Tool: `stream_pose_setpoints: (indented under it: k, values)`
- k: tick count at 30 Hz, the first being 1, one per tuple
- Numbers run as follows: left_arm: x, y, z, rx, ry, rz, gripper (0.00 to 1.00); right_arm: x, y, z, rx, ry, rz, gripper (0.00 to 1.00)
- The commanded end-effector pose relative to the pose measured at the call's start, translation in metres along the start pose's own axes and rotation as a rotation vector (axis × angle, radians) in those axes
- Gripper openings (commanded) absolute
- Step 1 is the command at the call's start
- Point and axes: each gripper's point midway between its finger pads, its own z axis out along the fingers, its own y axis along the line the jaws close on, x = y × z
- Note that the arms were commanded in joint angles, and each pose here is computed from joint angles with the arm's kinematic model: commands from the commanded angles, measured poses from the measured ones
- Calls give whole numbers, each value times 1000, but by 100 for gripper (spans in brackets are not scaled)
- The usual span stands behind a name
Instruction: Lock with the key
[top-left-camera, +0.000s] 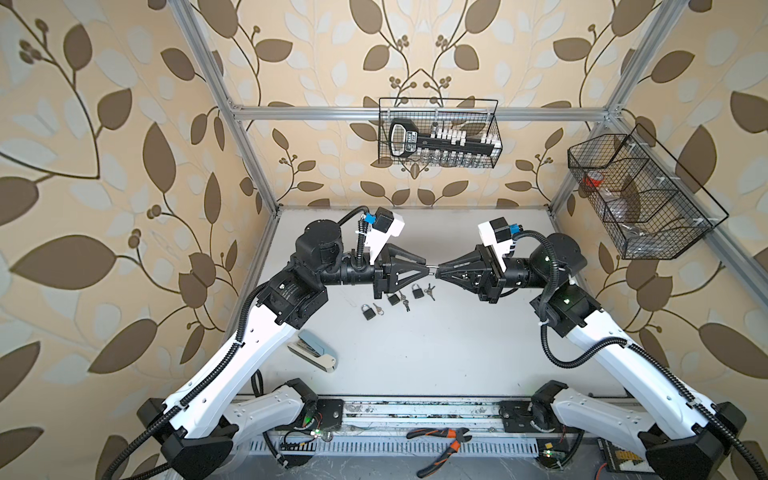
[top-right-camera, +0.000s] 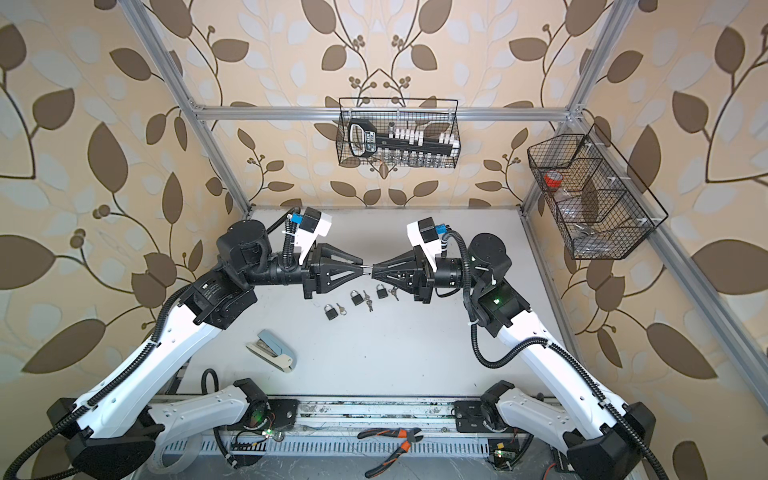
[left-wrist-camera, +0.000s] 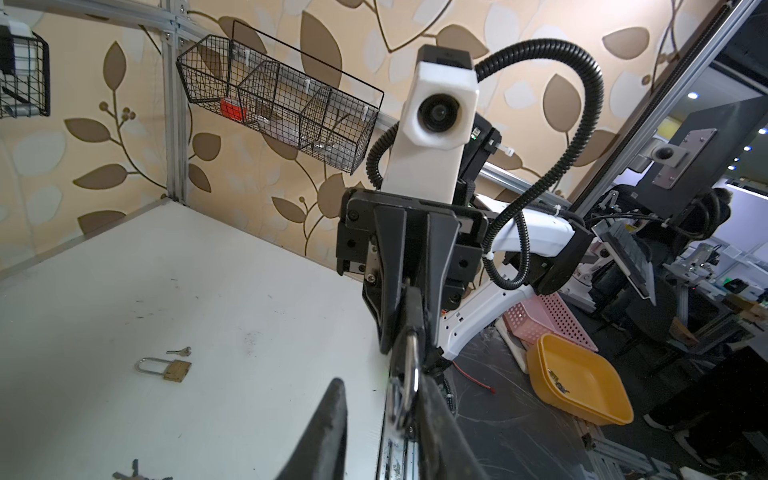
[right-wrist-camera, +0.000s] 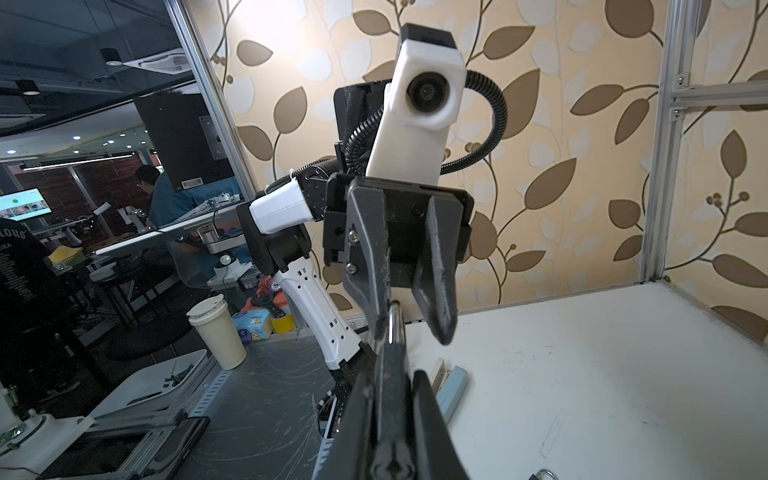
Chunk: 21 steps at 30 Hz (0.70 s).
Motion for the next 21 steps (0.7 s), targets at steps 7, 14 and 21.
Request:
stream_pose_setpoints:
  k: [7,14,21]
  values:
    - [-15,-12,-5,36,-35,40,0,-18,8,-1,-9,-36,-65,0]
    - [-3,-17,18,145,11,-11,0,-18,10,15,-36,-33,-66,0]
    - [8,-20,36,165,46,-20,0,-18,22,29,-86,-62,-77,0]
